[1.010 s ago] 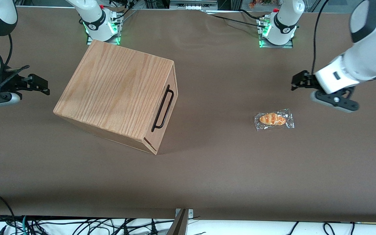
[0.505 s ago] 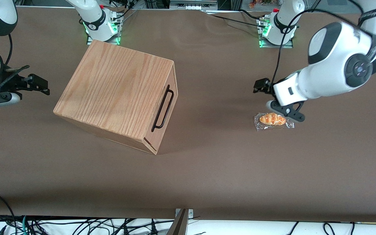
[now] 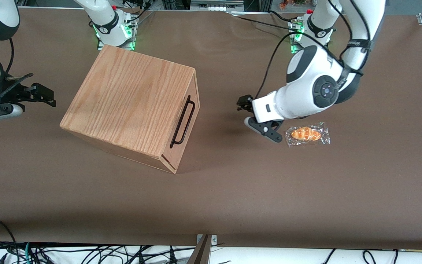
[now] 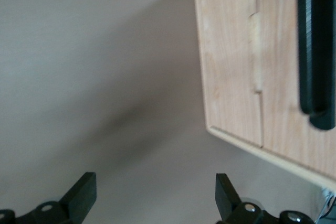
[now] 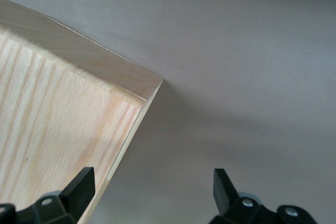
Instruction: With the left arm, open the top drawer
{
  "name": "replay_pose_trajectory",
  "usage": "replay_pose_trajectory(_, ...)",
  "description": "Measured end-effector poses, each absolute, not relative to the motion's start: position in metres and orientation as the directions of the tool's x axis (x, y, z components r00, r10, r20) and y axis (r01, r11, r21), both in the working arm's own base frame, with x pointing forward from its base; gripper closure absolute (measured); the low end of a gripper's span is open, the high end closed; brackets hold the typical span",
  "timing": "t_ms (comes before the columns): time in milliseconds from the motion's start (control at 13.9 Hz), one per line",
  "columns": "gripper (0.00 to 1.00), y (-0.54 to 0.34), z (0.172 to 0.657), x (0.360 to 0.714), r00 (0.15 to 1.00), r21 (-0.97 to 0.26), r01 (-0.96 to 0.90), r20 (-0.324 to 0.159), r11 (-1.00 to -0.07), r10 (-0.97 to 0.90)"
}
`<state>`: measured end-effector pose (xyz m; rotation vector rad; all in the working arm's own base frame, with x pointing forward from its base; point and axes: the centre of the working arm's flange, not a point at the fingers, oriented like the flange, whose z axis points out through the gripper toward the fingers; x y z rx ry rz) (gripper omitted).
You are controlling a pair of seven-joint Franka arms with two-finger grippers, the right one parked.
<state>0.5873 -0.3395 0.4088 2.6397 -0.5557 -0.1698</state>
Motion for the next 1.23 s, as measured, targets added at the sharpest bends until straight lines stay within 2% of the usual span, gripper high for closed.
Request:
replay_pose_trajectory(216, 0.00, -0.382, 0.404, 0.589, 0.925, 0.455, -0.345, 0.018, -0.821, -0.379)
replay_pose_trajectory(361, 0.00, -0.414, 0.402, 0.585, 0.935, 0.468, -0.326, 0.031, -0.821, -0.353)
replay_pose_trajectory(938, 0.00, -0.477, 0.389, 0.563, 0.946, 0.491, -0.297, 0.033, -0.819, -0.323)
replay_pose_trajectory(1227, 0.00, -0.485, 0.371, 0.560, 0.947, 0.489, -0.286, 0.012, -0.824, -0.322)
